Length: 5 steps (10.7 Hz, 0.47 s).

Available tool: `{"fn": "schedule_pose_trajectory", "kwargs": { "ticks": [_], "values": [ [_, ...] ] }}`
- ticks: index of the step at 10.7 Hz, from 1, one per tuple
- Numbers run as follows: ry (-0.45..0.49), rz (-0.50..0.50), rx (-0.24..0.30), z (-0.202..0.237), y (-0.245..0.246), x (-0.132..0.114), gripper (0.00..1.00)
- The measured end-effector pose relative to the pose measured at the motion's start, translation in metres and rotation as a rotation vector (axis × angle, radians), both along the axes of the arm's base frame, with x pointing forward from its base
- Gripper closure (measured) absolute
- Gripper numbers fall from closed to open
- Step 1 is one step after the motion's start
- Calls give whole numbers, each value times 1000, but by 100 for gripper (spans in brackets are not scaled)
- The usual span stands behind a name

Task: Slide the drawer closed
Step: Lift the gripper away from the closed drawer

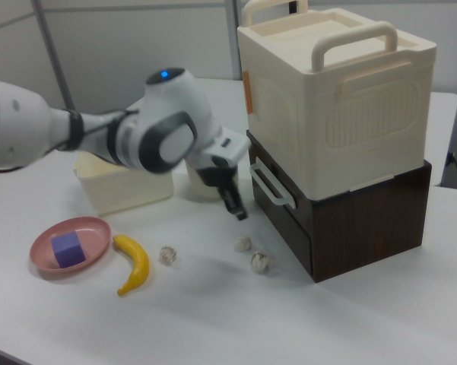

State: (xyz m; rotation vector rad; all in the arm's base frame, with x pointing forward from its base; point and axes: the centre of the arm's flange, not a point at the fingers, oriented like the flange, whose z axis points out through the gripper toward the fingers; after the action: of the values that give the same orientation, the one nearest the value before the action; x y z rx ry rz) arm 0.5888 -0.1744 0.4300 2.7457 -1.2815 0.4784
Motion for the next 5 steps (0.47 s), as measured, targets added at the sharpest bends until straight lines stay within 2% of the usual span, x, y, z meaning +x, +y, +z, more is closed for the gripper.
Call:
{"fn": "schedule_pose_trajectory", "kwargs": {
  "ticks": [3,5],
  "values": [
    [290,151,35,47,55,-12,99],
    [378,258,115,84,76,-21,99]
  ]
}}
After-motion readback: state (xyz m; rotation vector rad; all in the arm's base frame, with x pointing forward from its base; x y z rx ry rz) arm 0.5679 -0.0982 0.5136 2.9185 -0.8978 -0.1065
